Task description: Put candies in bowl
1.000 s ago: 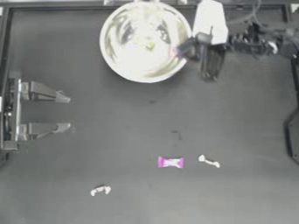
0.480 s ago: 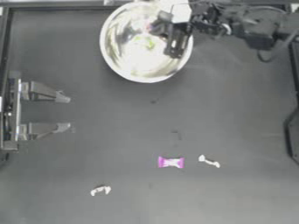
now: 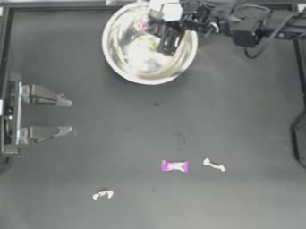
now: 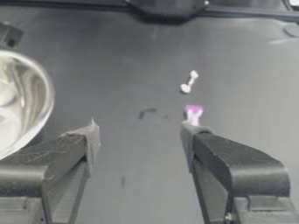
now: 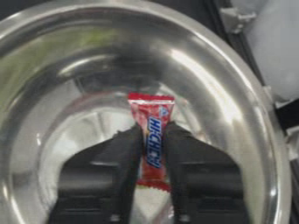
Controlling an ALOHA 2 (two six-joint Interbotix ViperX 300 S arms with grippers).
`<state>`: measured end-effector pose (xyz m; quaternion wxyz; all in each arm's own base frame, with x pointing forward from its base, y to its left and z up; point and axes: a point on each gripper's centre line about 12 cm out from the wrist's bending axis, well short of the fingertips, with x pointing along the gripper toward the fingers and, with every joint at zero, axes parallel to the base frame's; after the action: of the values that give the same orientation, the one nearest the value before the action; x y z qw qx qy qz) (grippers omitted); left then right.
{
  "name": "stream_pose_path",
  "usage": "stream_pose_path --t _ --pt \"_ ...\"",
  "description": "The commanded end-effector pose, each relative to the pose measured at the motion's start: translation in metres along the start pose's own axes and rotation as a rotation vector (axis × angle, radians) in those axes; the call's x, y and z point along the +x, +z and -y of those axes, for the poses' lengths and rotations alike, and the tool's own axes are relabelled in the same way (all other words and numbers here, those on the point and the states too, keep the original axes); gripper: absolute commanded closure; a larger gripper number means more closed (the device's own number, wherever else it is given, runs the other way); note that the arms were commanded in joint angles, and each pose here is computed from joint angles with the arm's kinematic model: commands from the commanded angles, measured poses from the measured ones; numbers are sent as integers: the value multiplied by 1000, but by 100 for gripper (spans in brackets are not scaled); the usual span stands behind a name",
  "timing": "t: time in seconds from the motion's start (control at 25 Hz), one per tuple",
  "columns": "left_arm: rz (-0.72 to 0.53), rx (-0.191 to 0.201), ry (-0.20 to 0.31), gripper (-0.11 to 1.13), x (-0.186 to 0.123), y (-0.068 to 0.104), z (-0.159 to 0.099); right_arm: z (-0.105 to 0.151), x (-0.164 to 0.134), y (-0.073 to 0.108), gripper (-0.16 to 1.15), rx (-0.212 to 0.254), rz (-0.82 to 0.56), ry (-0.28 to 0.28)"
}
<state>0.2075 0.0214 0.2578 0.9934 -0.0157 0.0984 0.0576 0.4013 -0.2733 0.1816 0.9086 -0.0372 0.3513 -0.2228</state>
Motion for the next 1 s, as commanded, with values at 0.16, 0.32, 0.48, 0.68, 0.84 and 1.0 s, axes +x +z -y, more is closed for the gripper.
stream_pose_path --t 0.16,0.32,0.48,0.68,0.84,1.0 --pt "4 -2 4 11 2 2 -1 2 -8 16 4 15 26 1" --pt "4 -2 5 11 2 2 -1 -7 -21 26 6 2 45 17" --pt "4 -2 4 11 2 1 -1 -24 -48 36 6 -16 39 60" --pt "6 -2 2 11 0 2 0 -53 -96 38 6 -28 81 117" --pt "20 -1 2 11 -3 4 0 -82 -138 35 6 -27 139 179" --pt "26 1 -1 11 -5 5 0 -102 -176 27 6 -6 234 222"
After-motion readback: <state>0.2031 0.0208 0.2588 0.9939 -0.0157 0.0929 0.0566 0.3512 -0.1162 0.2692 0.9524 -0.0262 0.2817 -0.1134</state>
